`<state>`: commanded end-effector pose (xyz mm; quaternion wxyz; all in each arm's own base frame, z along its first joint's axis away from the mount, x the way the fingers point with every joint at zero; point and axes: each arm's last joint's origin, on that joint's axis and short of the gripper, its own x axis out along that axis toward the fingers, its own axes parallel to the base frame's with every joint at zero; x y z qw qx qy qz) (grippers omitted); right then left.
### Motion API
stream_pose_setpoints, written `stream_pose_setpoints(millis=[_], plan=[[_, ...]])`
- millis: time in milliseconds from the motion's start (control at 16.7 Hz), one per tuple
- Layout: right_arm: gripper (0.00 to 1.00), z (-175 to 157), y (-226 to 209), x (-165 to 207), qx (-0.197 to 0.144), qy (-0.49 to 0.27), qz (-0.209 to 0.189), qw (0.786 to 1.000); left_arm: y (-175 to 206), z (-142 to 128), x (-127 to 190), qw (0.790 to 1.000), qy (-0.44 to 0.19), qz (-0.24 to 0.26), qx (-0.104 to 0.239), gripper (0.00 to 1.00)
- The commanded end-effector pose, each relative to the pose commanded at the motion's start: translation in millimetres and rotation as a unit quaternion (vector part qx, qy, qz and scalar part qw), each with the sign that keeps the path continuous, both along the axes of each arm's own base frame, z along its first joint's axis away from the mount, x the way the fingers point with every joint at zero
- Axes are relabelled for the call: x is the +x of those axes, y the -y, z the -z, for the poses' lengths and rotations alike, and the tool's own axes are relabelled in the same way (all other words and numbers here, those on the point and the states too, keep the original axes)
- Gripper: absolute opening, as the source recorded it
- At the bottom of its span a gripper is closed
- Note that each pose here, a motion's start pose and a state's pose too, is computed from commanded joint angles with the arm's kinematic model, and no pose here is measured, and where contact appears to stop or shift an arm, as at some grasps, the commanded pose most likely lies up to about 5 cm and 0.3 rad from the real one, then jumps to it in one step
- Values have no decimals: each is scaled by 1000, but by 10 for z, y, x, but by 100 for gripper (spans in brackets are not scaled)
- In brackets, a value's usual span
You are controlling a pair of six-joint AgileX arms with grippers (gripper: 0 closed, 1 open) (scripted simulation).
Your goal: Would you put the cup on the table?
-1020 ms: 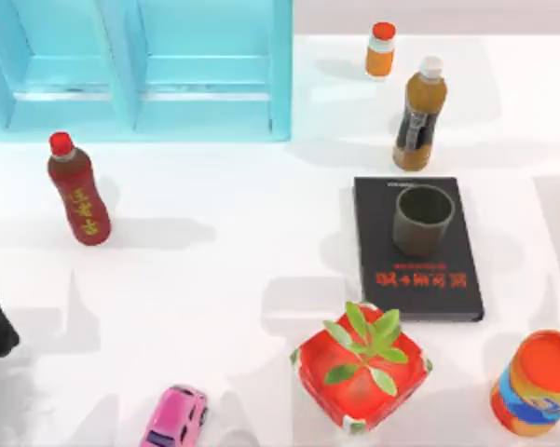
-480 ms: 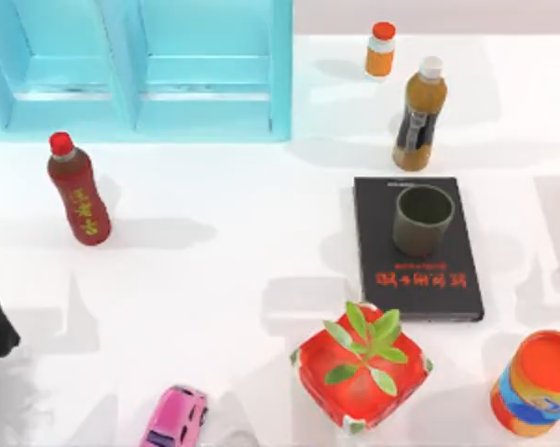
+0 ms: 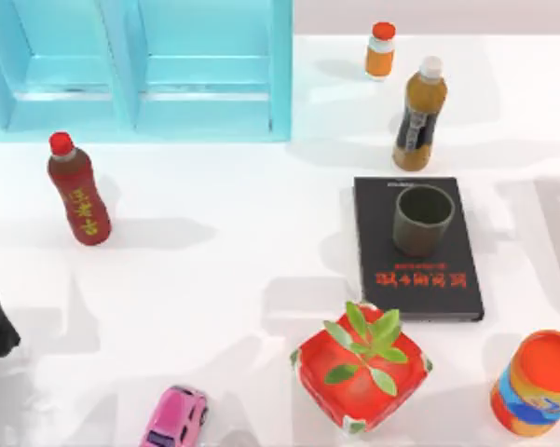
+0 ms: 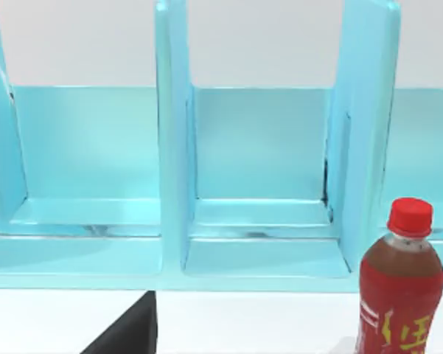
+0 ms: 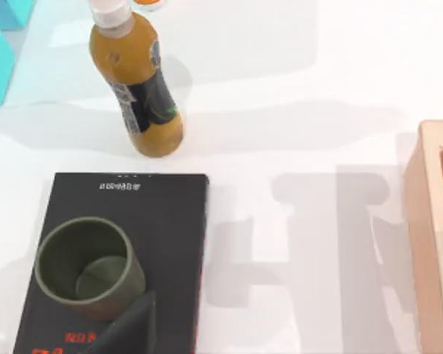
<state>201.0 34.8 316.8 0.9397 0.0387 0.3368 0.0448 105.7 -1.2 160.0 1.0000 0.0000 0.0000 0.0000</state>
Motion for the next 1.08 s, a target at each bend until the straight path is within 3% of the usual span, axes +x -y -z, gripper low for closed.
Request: stream_pose_setpoints(millis=[360, 720, 900, 1080], plan=[[100, -144, -291, 704, 21, -149, 9, 989, 0, 0, 0, 1000, 0, 0, 0, 100], [100, 320, -951, 1524, -42, -355, -22, 934, 0, 0, 0, 1000, 0, 0, 0, 100], [100, 484, -1169, 1740, -59, -406, -19, 912, 0, 0, 0, 1000, 0, 0, 0, 100], [100, 566, -1236, 1871, -58, -425, -1, 903, 0, 0, 0, 1000, 0, 0, 0, 100]])
